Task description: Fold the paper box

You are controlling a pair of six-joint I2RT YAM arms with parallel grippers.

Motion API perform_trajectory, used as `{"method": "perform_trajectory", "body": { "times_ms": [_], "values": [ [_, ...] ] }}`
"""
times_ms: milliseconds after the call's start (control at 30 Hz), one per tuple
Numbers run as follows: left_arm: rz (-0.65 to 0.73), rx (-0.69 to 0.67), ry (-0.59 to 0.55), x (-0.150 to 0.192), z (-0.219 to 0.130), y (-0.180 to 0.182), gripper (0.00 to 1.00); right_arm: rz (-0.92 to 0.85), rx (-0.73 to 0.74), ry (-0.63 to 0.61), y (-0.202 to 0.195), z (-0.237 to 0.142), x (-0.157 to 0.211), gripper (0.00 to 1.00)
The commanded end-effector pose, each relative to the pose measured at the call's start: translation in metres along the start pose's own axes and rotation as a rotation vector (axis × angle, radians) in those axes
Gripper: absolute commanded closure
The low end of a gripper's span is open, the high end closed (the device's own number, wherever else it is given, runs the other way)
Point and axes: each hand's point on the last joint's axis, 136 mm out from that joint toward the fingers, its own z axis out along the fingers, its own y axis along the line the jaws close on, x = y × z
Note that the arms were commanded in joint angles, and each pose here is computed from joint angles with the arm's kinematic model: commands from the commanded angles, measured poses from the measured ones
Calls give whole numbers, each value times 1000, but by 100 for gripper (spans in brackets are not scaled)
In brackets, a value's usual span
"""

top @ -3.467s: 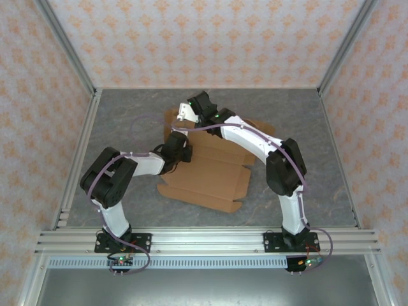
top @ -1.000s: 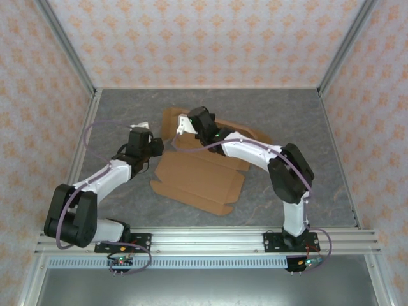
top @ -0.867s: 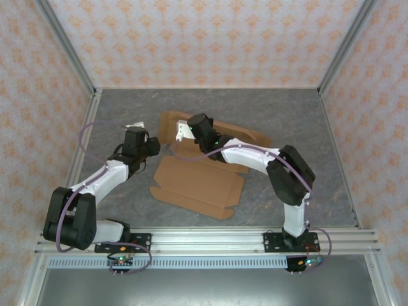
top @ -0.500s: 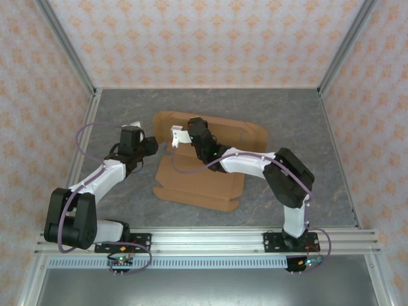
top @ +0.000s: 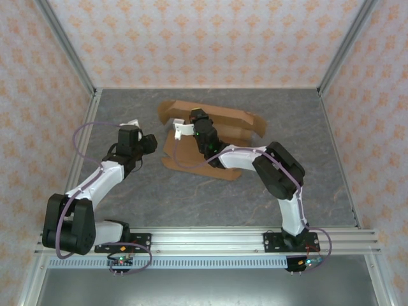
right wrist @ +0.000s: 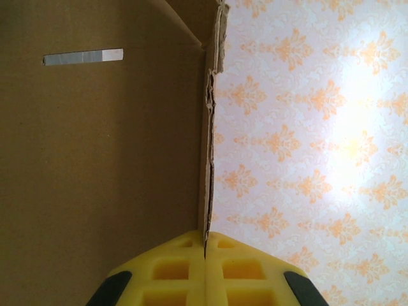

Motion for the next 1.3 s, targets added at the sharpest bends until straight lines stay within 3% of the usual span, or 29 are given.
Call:
{"method": "perform_trajectory", "body": {
  "times_ms": [0, 400, 867, 1267],
  "values": [
    [-11, -26, -23, -5, -4, 5, 58, 8, 35, -40, 0, -5, -8, 100],
    [6, 18, -22, -17, 5, -8, 57, 14, 2, -64, 16, -14, -2, 100],
    [55, 26, -10, -27, 26, -16, 51, 74, -57, -84, 4, -1, 13, 100],
    [133, 100, -16, -51, 42, -29, 46, 87, -114, -95, 24, 9, 20, 100]
  ]
}}
